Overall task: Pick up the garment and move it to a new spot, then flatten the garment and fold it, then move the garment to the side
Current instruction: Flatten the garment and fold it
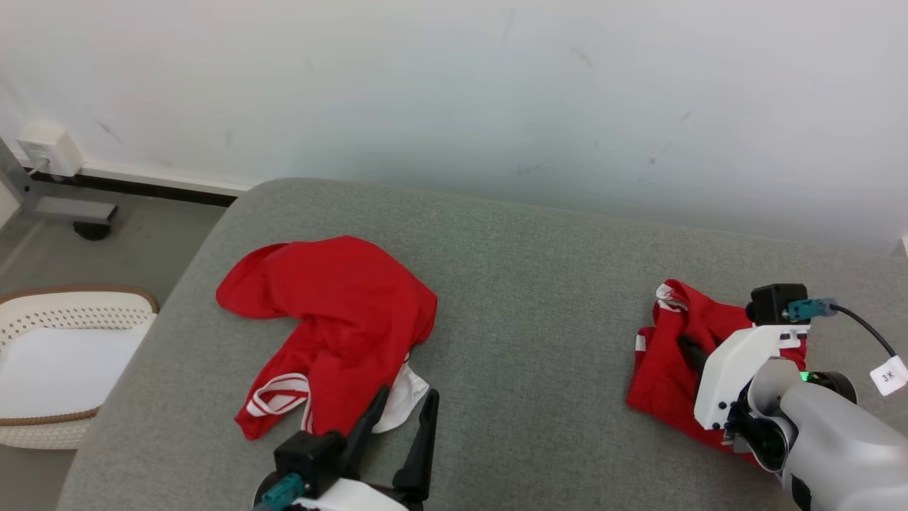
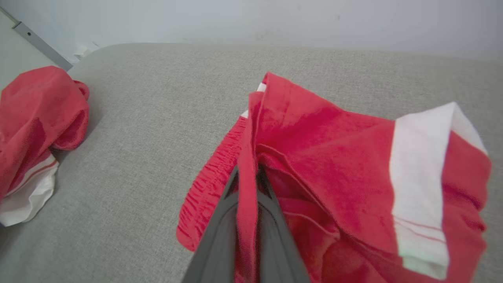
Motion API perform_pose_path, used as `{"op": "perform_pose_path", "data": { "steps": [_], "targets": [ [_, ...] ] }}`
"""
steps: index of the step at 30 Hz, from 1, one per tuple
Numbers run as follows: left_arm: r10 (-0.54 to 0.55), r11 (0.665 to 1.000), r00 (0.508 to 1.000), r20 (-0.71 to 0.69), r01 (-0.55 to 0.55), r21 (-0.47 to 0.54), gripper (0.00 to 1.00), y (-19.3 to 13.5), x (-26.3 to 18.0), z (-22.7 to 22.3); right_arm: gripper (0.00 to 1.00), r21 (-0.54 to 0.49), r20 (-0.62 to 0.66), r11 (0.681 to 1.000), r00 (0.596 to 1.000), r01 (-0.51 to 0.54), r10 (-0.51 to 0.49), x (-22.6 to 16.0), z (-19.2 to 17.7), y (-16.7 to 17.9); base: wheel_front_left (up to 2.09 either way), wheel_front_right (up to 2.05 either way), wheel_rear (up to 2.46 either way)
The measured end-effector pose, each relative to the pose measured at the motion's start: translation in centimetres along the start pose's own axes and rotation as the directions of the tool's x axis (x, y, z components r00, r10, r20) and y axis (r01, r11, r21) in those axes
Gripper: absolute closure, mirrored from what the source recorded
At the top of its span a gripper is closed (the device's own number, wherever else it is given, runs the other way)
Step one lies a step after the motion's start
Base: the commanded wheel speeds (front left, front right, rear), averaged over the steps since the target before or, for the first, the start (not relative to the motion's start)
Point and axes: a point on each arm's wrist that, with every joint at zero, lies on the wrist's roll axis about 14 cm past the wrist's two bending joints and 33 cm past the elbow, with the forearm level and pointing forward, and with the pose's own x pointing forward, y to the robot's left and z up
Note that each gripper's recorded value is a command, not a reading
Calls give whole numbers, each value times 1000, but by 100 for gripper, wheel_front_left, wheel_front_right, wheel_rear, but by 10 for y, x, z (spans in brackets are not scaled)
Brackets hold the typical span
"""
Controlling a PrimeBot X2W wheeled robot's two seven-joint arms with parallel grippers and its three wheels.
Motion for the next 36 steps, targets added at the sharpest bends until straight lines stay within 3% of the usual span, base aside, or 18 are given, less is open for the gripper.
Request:
{"op": "perform_pose_path", "data": {
  "steps": [1,2,12,21,27,30,35,36],
  "targets": [
    [2,1000,1000,-2,-2,-1,0,1,0,-1,56,-5,-8,1000,1000,-10,10,2,-2,4,0,0,0],
    [7,1000,1000,-4,-7,-3,0,1,0,-2,0,-9,-10,1000,1000,-18,18,3,-3,7,0,0,0],
    [-29,999,999,-21,28,-15,0,-9,8,-9,0,-2,129,995,987,-101,101,-8,17,28,0,0,0],
    [-94,995,995,-38,93,-18,0,-29,17,-17,0,-5,245,995,964,-103,101,-48,30,2,0,0,0],
    [-126,992,991,-37,125,-19,0,-39,21,-18,0,9,383,1000,924,13,-15,-85,47,-53,0,0,0],
    [-133,991,990,-41,132,-24,0,-41,22,-19,0,50,369,995,924,86,-99,-94,30,-82,0,0,0],
    [-137,990,989,-48,135,-26,0,-41,24,-22,0,124,394,985,905,119,-159,-96,24,-96,0,0,0],
    [-137,990,989,-50,135,-25,0,-41,23,-23,36,133,384,984,909,119,-162,-94,18,-95,0,0,0]
  ]
}}
